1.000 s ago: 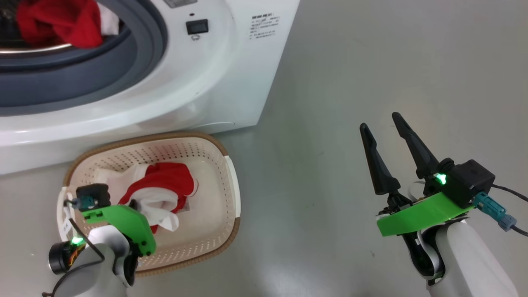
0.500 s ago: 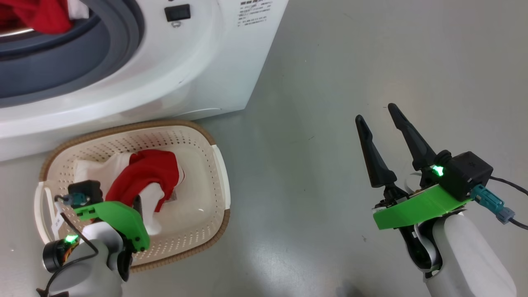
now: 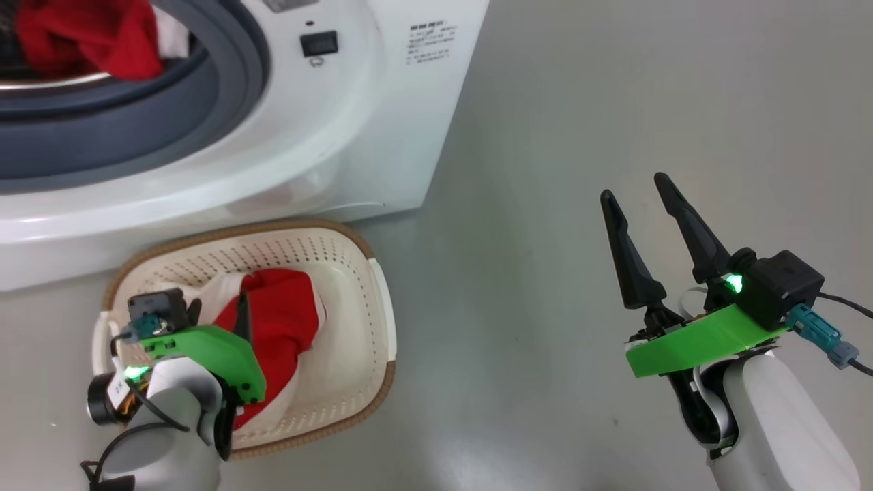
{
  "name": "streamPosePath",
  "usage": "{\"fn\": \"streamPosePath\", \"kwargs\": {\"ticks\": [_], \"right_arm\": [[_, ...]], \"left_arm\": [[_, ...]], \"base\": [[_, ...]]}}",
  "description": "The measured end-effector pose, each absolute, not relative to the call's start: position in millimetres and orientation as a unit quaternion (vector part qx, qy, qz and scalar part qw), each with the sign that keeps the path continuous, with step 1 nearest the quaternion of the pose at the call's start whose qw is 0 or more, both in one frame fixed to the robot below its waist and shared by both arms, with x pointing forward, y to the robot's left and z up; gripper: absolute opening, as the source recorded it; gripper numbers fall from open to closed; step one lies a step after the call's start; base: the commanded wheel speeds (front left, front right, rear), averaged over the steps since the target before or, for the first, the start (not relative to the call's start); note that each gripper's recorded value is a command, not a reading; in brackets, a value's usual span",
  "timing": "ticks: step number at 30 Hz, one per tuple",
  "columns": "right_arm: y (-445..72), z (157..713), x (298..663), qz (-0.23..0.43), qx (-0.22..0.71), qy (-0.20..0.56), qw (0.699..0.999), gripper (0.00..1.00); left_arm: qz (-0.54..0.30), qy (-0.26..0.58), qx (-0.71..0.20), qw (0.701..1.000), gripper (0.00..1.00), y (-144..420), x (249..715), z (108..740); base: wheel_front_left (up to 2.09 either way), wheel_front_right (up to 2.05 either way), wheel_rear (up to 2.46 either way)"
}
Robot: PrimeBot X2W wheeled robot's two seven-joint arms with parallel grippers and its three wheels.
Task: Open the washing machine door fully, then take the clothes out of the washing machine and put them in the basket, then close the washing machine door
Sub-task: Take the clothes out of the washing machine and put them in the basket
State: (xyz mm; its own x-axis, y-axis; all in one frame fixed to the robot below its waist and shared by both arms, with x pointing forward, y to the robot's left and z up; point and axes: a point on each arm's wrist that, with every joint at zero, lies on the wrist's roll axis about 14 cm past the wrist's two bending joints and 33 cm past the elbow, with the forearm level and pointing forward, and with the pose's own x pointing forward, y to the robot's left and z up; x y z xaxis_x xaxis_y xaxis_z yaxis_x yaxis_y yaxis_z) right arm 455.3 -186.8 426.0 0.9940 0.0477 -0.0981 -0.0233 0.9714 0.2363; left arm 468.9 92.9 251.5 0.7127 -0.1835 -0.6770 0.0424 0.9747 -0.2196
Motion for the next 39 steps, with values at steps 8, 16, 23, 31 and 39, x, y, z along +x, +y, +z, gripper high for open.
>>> {"fn": "streamPosePath", "kwargs": {"ticks": [8,16,23,31,39], "right_arm": [[-183,439,442,0.026,0.110,0.043,0.993,1.00],[-181,462,430,0.032,0.103,0.018,0.994,1.00],[-183,481,417,0.031,0.095,-0.005,0.995,1.00],[-194,495,401,0.016,0.094,-0.024,0.995,1.00],[-190,505,387,0.023,0.071,-0.036,0.997,1.00]], "left_arm": [[-0.075,0.285,-0.103,0.950,1.00,94,479,305],[-0.060,0.200,-0.101,0.973,1.00,111,467,358],[-0.048,0.136,-0.105,0.984,1.00,123,454,401],[-0.025,0.051,-0.106,0.993,1.00,141,443,456],[-0.006,0.001,-0.082,0.997,1.00,160,423,486]], "base": [[0.00,0.00,0.00],[0.00,0.00,0.00],[0.00,0.00,0.00],[0.00,0.00,0.00],[0.00,0.00,0.00]]}}
